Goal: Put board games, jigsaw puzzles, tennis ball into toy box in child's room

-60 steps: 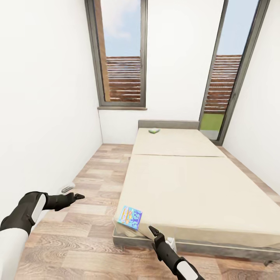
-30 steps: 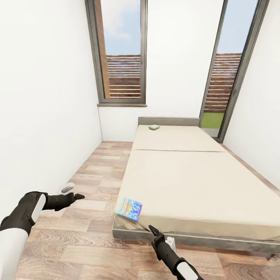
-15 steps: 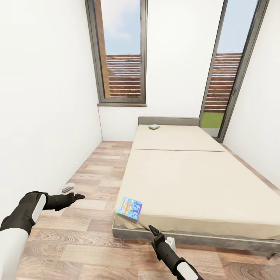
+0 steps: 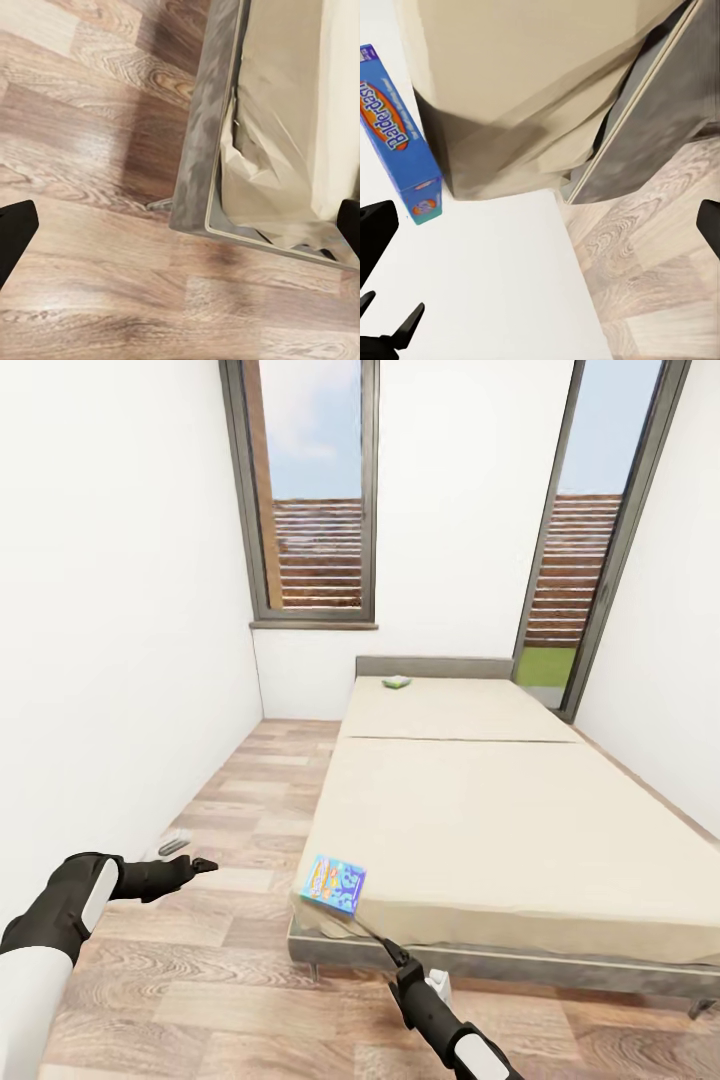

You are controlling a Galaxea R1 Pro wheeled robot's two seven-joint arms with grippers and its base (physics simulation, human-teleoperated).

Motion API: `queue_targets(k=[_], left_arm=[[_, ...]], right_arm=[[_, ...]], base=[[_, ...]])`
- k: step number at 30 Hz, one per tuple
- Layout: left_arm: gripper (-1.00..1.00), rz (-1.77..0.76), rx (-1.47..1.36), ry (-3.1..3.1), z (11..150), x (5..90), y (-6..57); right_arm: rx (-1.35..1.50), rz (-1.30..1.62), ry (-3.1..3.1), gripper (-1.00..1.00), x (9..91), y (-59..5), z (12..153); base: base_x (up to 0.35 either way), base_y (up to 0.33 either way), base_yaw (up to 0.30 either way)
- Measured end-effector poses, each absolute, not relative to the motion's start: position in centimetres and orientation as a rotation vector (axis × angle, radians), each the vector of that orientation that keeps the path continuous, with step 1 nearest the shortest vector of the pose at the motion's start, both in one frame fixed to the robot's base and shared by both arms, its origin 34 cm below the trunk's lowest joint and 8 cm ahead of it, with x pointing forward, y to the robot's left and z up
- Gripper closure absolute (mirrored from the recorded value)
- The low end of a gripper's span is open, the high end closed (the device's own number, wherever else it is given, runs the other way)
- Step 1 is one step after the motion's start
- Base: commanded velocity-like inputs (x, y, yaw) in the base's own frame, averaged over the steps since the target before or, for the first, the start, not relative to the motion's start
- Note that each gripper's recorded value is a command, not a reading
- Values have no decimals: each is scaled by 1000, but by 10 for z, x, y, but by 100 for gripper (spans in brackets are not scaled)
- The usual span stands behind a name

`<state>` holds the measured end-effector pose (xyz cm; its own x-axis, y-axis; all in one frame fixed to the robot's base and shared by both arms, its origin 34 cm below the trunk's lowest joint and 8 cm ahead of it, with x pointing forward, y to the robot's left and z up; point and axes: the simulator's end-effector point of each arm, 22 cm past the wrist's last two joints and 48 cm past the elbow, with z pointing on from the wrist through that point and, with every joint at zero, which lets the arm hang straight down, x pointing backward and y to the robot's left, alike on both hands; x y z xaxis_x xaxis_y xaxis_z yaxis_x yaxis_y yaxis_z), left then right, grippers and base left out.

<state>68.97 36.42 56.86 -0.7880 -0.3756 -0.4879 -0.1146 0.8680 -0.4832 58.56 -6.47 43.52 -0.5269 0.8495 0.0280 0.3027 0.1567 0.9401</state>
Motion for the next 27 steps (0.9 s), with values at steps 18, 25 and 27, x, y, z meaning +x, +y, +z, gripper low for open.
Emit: queue_targets(k=[18,25,27], left_arm=[[-100,-585,-353,2445,538,682,363],[-100,-586,-353,2444,538,682,363],[-100,-585,-354,2444,538,682,364]], right_arm=[[1021,1458,1821,-100,585,-60,429],[1014,1463,1814,-100,586,-60,432],[1013,1463,1812,-100,586,-60,432]], base=[[0,0,0],[0,0,0],[0,0,0]])
